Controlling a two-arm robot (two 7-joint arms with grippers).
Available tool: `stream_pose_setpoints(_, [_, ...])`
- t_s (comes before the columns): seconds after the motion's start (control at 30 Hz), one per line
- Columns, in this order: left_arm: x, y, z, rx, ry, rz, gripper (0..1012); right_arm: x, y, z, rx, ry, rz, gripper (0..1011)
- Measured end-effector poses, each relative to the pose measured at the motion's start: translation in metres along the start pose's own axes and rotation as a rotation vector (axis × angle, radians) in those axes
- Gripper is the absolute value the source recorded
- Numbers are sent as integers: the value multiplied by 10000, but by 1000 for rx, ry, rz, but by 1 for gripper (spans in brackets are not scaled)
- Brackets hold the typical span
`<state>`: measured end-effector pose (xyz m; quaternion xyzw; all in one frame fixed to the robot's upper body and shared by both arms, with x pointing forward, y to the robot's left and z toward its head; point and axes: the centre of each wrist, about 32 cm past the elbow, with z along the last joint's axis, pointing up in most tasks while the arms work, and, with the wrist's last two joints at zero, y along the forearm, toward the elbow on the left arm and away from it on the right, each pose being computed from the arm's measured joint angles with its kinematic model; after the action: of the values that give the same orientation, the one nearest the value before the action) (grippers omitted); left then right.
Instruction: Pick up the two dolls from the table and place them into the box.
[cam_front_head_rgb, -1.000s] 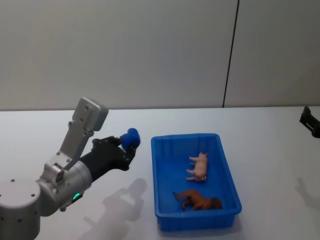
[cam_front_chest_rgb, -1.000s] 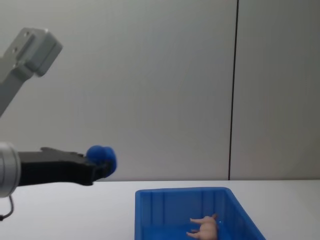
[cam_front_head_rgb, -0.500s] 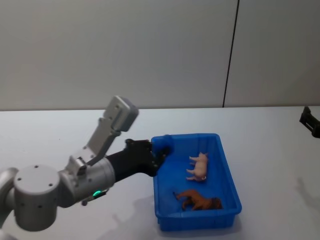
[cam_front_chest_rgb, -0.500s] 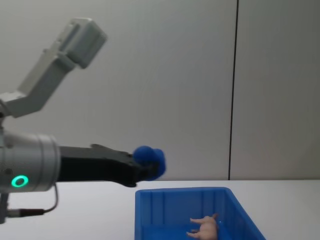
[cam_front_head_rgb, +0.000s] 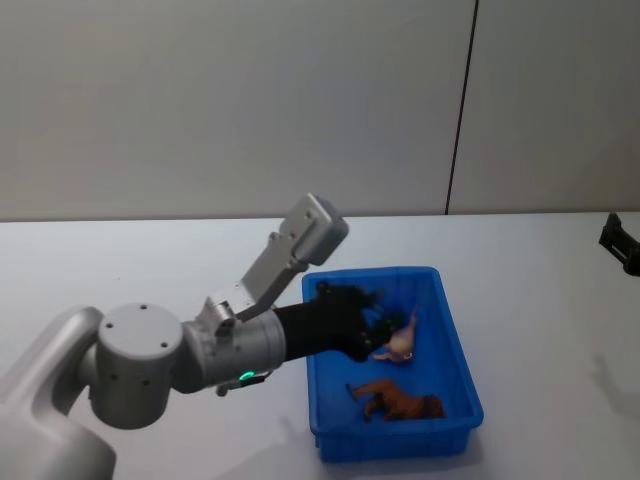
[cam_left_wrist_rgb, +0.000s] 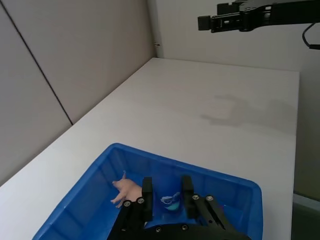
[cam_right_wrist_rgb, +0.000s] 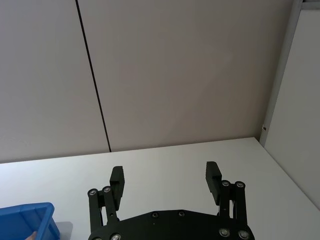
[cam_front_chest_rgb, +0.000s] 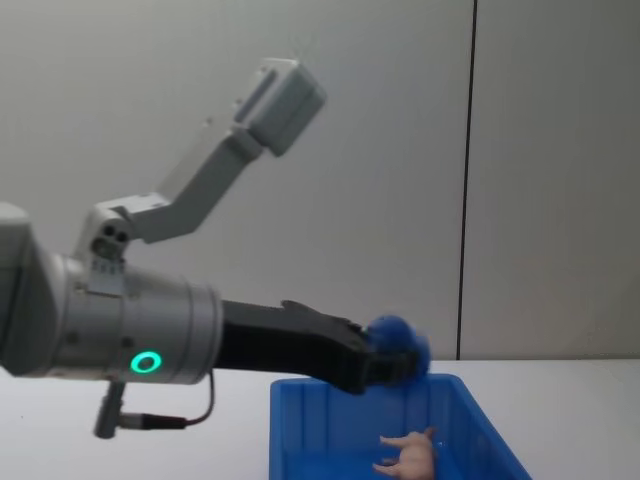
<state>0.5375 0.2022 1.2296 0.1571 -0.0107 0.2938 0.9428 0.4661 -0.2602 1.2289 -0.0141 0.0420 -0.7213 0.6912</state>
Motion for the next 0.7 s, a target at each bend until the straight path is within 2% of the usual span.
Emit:
stream_pose_setpoints(0.07, [5, -57, 15, 3, -7, -20, 371, 0, 0, 0, 0, 0, 0, 1001])
stream_pose_setpoints(0.27, [11, -131, 37, 8, -17, -47, 557, 0, 0, 0, 0, 0, 0, 1001])
stream_pose_setpoints(0.3, [12, -139, 40, 8, -18, -49, 620, 0, 0, 0, 0, 0, 0, 1001])
stream_pose_setpoints(0.53, [12, -149, 49, 8, -22, -45, 813, 0, 0, 0, 0, 0, 0, 1001])
stream_pose_setpoints(0.7, [-4, -106, 59, 5, -29, -5, 964, 0, 0, 0, 0, 0, 0, 1001])
